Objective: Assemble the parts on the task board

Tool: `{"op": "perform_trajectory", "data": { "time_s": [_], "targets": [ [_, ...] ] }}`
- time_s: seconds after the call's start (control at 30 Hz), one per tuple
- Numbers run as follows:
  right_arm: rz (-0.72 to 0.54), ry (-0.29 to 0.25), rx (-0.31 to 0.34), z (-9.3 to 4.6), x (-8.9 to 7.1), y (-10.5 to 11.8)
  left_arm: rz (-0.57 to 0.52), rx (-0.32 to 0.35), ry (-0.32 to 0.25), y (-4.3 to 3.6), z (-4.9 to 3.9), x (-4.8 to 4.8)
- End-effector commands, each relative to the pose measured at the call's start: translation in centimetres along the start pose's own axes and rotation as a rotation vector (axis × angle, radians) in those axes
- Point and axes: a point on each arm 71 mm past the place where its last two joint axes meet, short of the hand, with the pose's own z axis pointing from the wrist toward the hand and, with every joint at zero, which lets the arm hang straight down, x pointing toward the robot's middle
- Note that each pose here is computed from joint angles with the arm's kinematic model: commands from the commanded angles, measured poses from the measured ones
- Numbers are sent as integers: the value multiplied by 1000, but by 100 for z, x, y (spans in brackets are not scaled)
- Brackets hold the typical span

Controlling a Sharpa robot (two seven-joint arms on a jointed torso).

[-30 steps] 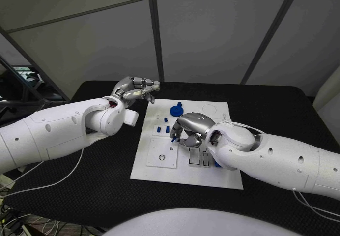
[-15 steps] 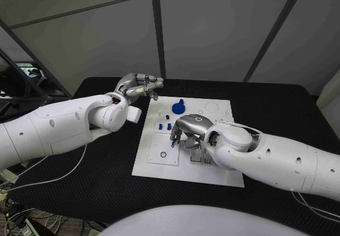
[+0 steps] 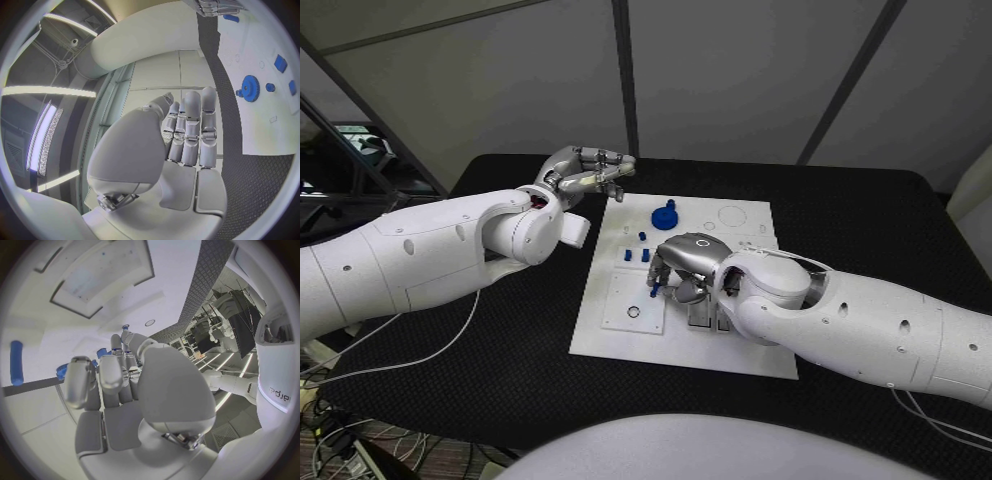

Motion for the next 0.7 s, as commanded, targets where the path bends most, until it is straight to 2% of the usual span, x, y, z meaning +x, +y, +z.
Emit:
{"op": "perform_trajectory", "data": {
  "time_s": [0.03, 0.6, 0.7],
  "targets": [
    [-20, 23, 5, 3, 17, 1, -9, 16, 13, -21, 6, 14],
    [-28, 48, -1, 21, 57, 40, -9, 13, 15, -18, 9, 17],
    [-33, 65, -4, 3, 123, 50, -9, 13, 15, -18, 9, 18]
  ]
}}
